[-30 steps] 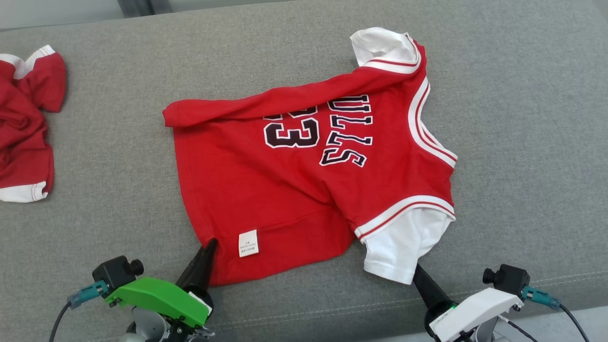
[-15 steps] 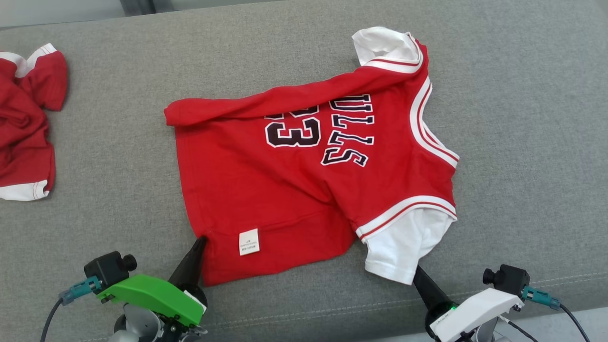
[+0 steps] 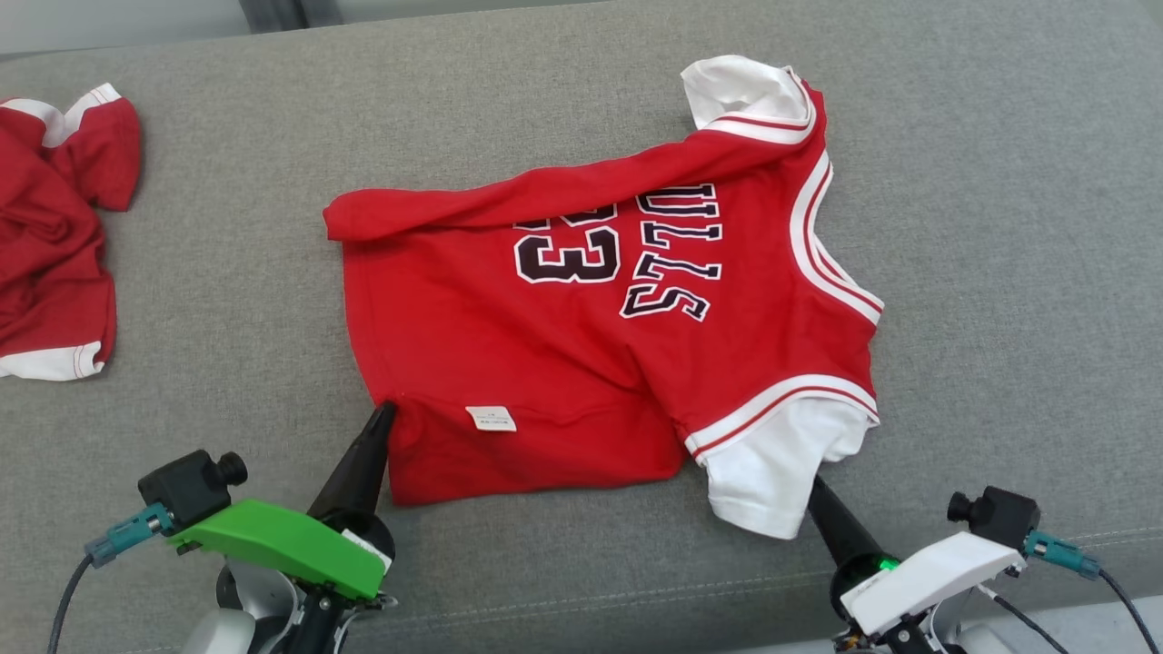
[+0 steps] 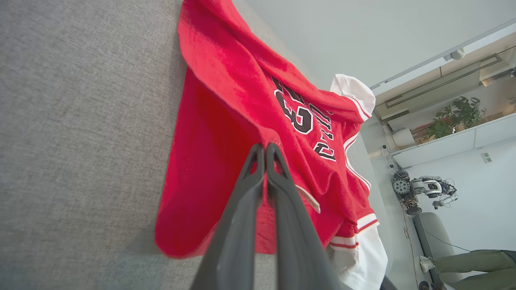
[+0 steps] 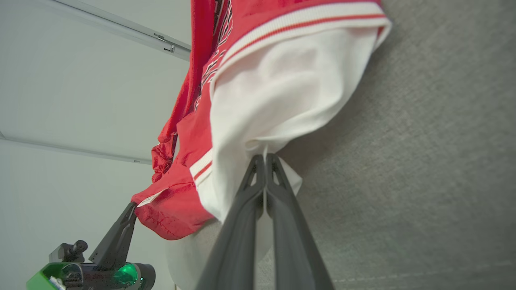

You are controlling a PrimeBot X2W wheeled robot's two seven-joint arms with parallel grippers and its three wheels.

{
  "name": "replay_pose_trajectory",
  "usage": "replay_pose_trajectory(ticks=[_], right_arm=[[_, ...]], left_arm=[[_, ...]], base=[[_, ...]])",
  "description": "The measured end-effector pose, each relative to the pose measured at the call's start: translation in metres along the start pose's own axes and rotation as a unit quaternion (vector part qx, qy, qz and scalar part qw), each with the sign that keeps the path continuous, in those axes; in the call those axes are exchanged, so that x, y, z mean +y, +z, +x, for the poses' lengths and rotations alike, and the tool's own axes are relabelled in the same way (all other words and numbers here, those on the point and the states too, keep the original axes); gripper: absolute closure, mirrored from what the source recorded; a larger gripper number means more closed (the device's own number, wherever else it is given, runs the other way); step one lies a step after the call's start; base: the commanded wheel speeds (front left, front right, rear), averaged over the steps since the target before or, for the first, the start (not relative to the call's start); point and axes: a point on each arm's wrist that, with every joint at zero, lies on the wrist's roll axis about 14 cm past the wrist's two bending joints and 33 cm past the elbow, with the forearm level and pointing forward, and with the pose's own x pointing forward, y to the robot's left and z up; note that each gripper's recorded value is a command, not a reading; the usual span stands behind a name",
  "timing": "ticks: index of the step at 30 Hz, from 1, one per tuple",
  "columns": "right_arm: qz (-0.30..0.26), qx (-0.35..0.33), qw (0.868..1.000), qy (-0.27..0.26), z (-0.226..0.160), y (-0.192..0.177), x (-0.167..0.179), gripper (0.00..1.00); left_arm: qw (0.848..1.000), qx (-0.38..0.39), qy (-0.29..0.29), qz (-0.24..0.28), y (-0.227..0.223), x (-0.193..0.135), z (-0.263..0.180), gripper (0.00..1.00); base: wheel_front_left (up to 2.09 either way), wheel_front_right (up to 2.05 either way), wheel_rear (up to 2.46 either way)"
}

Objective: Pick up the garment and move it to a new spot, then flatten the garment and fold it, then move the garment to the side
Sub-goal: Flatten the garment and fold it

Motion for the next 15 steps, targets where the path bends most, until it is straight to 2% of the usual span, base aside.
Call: replay_pose_trajectory(ticks=[7,12,15], right_arm=[[-0.037,-0.079,0.993,0.078,0.01,0.062,0.046,1.0],[-0.064,-0.122,0.977,0.16,0.01,0.1,0.1,1.0],[-0.085,-0.142,0.964,0.21,0.005,0.119,0.133,1.0]], left_arm=[[0.999,-0.039,-0.026,0.007,0.027,-0.016,-0.003,1.0],[0.997,-0.056,-0.047,0.007,0.039,-0.03,-0.005,1.0],[0.996,-0.073,-0.057,0.015,0.051,-0.037,-0.009,1.0]], base=[[0.0,0.0,0.0],[0.0,0.0,0.0],[0.0,0.0,0.0]])
